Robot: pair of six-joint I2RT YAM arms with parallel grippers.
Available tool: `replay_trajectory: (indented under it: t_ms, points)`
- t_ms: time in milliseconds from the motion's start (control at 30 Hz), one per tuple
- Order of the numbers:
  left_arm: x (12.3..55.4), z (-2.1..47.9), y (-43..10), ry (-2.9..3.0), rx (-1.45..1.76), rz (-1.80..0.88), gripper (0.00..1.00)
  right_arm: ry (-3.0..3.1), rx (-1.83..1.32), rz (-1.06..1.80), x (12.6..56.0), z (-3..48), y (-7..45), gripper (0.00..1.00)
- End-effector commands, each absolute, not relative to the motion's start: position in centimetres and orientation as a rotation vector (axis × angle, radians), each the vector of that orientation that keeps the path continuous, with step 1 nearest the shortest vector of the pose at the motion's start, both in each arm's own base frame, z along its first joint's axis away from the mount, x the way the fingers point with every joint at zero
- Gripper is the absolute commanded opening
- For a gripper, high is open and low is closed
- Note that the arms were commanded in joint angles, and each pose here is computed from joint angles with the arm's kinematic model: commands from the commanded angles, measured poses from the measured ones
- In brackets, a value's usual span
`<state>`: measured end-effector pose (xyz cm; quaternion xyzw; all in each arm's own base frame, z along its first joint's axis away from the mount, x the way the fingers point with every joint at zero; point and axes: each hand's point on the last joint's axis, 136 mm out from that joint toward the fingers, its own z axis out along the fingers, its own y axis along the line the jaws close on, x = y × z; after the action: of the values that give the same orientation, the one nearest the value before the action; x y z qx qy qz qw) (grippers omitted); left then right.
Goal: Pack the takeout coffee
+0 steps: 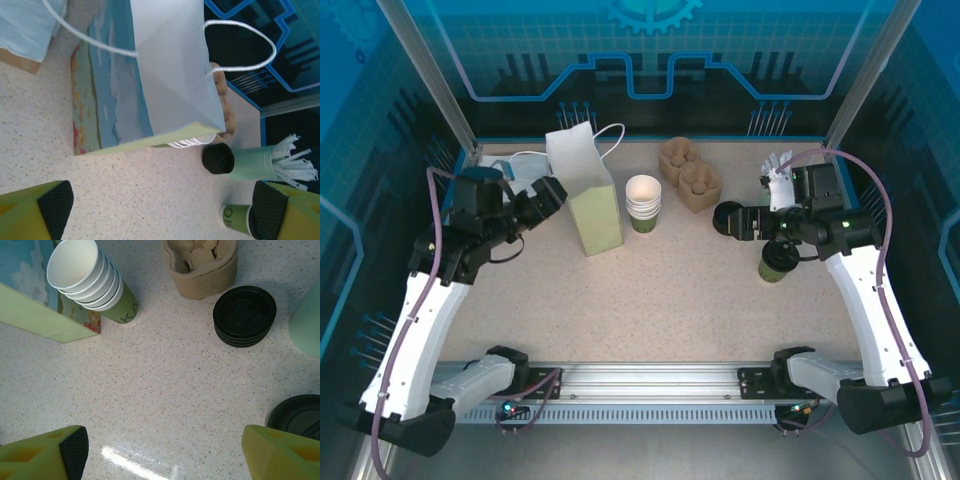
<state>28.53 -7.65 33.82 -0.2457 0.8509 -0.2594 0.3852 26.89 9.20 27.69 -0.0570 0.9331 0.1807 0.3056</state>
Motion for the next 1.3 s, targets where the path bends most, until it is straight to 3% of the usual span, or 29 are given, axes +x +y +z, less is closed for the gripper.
replay_trajectory:
  t_ms: [0,367,800,1133,1267]
  points:
    - [29.5,34.3,-7.0,2.211,-0.609,-0.576,0.93,2.488,-0.147,0.463,26.9,26.9,9.4,0.82]
    - [35.9,30.8,-3.9,2.407,-0.624,-0.117,0.92,2.501,-0.138,0.423,26.8,26.2,8.9,0.83]
    - [40.7,27.6,-3.7,2.511,-0.597,0.019,0.88,2.531,-0.143,0.39,26.9,24.9,8.5,0.83]
    - [42.0,25.8,-4.1,2.557,-0.568,0.024,0.73,2.541,-0.142,0.403,27.0,24.5,8.7,0.83]
    - [42.2,25.7,-4.4,2.567,-0.551,0.001,0.59,2.545,-0.144,0.408,26.9,24.4,8.8,0.83]
